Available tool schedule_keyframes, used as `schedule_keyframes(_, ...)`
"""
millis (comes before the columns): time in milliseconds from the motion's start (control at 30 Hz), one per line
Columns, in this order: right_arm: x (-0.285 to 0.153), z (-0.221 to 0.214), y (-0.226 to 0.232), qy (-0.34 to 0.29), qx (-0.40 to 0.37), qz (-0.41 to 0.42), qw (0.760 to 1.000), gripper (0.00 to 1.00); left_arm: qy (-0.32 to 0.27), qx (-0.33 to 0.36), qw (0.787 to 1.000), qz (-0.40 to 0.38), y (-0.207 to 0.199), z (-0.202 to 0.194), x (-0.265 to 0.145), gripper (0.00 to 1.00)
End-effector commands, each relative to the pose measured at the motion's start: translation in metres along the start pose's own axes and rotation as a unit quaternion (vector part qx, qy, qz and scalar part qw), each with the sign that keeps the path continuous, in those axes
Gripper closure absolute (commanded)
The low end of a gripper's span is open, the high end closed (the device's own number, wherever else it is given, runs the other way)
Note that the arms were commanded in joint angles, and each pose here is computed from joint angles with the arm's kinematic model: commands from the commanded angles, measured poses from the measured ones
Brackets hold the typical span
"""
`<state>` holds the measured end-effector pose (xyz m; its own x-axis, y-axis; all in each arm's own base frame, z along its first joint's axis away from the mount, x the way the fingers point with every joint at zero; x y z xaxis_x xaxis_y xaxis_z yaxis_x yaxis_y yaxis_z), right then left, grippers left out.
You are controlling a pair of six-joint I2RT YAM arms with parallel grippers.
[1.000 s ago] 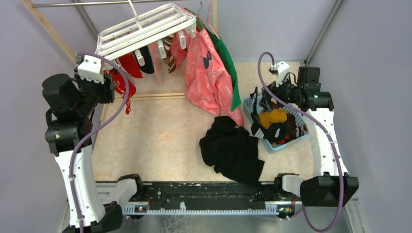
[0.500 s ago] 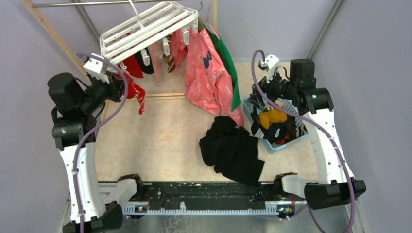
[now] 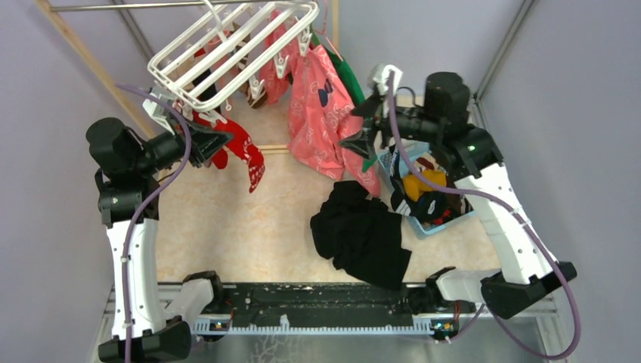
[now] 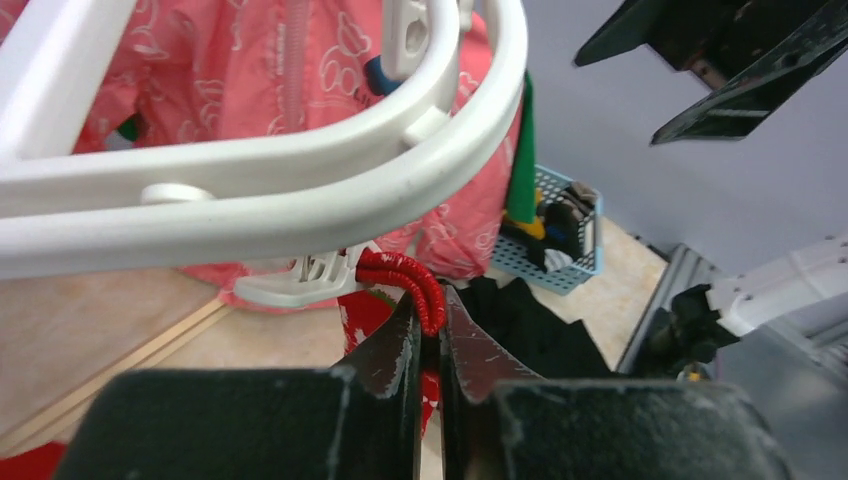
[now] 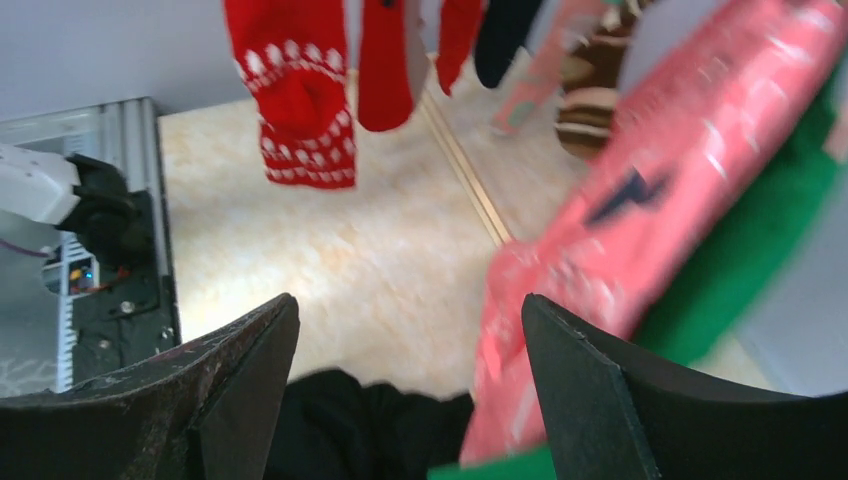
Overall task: Remove the socks clipped to the hanger
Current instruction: Adjust the hanger on the clothesline.
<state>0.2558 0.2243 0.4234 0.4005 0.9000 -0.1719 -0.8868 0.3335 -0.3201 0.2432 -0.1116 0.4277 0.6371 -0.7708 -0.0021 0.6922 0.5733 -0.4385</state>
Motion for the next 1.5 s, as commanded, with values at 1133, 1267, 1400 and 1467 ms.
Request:
schedule_keyframes(1133,0.220,0.038,0.105,-0.014,-0.038,0.109,0.993,0.91,-0.053,-0.047,0.997,-0.017,-0.024,0.012,-0.005,0.40)
schedule_keyframes(1267,0.222,0.039,0.111,-0.019,-0.025,0.126,0.991,0.94,-0.065,-0.002,0.997,0.043,-0.021,0.024,-0.017,0.27)
schedule_keyframes(1400,0.224,0.041,0.116,-0.023,-0.017,0.141,0.990,0.95,-0.075,0.039,0.992,0.091,-0.020,0.037,-0.028,0.16)
schedule_keyframes(1467,0.224,0.041,0.119,-0.025,-0.014,0.151,0.988,0.96,-0.079,0.056,0.989,0.110,-0.019,0.043,-0.032,0.14)
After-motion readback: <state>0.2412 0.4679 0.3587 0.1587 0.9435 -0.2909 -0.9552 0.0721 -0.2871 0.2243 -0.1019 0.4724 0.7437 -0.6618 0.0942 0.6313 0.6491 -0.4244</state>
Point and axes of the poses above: each gripper's point midway between its finger pads, its own x axis out along the fingers, its own y axis along the line the jaws close on, z = x × y, the point moved 1 cm from there along -x, back along the fingers, and after that the axes turned 13 degrees about -x, right-handed, at the moved point
